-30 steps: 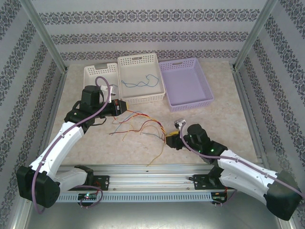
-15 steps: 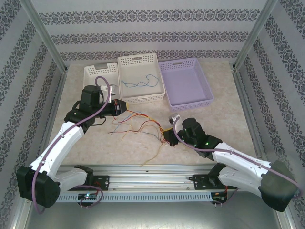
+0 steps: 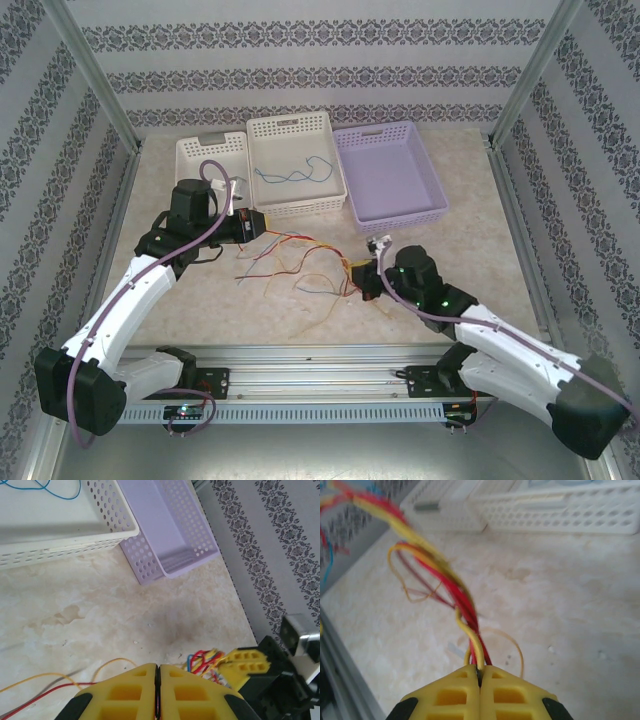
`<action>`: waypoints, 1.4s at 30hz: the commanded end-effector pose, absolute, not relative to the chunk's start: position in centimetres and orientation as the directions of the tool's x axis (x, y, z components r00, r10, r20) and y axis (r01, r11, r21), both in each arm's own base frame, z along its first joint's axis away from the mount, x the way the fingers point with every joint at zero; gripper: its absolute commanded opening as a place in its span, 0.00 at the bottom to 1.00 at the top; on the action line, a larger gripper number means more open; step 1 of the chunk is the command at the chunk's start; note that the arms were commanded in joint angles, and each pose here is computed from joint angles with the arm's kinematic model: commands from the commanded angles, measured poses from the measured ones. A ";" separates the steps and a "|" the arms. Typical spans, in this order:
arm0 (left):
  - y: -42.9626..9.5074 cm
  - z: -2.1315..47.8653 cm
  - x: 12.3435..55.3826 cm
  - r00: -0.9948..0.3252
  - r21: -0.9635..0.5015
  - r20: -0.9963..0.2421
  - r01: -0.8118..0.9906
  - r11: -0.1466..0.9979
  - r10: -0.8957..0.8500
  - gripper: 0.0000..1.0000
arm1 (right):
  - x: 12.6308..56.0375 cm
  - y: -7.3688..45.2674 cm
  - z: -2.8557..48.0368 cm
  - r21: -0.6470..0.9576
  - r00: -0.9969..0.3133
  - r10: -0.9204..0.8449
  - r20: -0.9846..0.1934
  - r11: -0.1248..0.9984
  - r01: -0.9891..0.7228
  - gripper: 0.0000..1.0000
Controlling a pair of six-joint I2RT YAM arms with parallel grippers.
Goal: Untangle the cables
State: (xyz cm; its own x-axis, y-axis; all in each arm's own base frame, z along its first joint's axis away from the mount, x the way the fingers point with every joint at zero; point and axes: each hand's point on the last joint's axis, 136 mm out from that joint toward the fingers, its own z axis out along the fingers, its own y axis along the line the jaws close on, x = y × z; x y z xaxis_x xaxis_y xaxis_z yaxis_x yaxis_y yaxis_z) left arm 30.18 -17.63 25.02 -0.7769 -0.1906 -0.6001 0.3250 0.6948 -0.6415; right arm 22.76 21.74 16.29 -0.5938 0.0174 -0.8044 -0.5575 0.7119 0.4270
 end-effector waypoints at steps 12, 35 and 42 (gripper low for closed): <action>-15.0 24.8 30.5 -0.767 -0.529 -0.624 0.271 0.804 -0.152 0.00 | 24.4 9.5 19.9 0.565 -0.434 0.447 -0.783 0.802 -0.193 0.00; -17.2 34.7 27.6 -0.601 -0.617 -0.753 0.507 0.601 -0.266 0.00 | 19.0 19.8 14.6 0.586 -0.674 0.135 -0.727 0.634 -0.505 0.43; -19.4 35.5 24.6 -0.562 -0.581 -0.806 0.691 0.430 -0.186 0.00 | 18.8 20.6 14.5 0.625 -0.674 0.164 -0.720 0.576 -0.527 0.46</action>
